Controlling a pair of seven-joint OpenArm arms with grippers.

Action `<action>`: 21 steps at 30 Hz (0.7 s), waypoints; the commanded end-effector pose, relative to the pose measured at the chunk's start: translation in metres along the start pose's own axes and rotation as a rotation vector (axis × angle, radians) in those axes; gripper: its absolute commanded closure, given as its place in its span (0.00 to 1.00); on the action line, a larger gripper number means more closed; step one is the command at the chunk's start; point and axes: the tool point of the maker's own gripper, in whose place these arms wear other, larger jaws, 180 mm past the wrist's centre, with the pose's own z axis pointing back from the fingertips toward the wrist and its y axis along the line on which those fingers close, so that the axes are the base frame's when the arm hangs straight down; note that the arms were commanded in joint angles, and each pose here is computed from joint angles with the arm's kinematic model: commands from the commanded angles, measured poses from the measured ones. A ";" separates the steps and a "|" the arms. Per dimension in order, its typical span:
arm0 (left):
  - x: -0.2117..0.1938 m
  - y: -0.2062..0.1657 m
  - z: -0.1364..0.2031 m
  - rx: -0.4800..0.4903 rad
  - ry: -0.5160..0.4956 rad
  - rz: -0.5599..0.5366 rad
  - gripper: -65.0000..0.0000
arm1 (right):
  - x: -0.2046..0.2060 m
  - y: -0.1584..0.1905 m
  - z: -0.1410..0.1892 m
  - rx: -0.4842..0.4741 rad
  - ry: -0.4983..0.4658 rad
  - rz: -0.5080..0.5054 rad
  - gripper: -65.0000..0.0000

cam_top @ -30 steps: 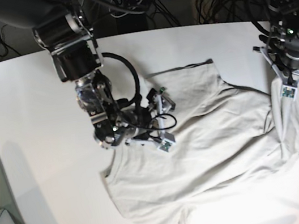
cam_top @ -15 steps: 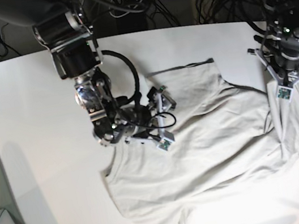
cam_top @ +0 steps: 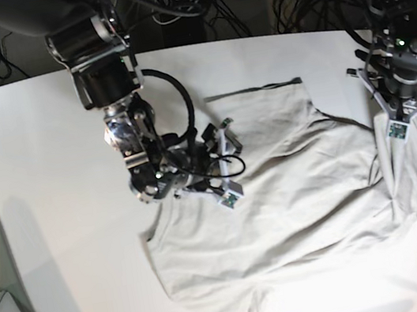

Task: Layout the t-shirt on the table in an organized manner, then fold the t-shirt properly
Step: 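Move the right gripper onto the shirt's shoulder and grasp the fabric, then lift the shirt with both grippers and swing it up over the table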

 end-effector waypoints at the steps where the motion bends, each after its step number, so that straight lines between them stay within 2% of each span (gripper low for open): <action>1: 0.010 0.010 0.004 0.029 -0.037 0.000 1.00 | -0.001 0.002 0.000 -0.001 0.032 0.016 0.68; 5: 0.010 0.010 0.004 0.028 -0.036 0.001 1.00 | 0.002 0.006 -0.001 0.007 0.025 0.015 0.98; 6: 0.011 0.010 0.004 0.029 -0.037 0.001 1.00 | 0.002 0.006 -0.001 0.007 0.025 0.015 1.00; 9: 0.011 0.011 0.004 0.029 -0.038 0.002 1.00 | 0.008 0.005 0.002 -0.003 0.008 0.023 1.00; 12: 0.012 0.011 0.004 0.031 -0.041 0.001 1.00 | 0.021 0.007 0.015 -0.034 -0.051 0.051 1.00; 17: 0.018 0.012 0.006 0.036 -0.055 0.000 1.00 | 0.062 0.002 0.058 -0.137 -0.182 0.135 1.00; 21: 0.023 0.016 0.006 0.046 -0.062 0.008 1.00 | 0.086 -0.004 0.096 -0.228 -0.232 0.192 1.00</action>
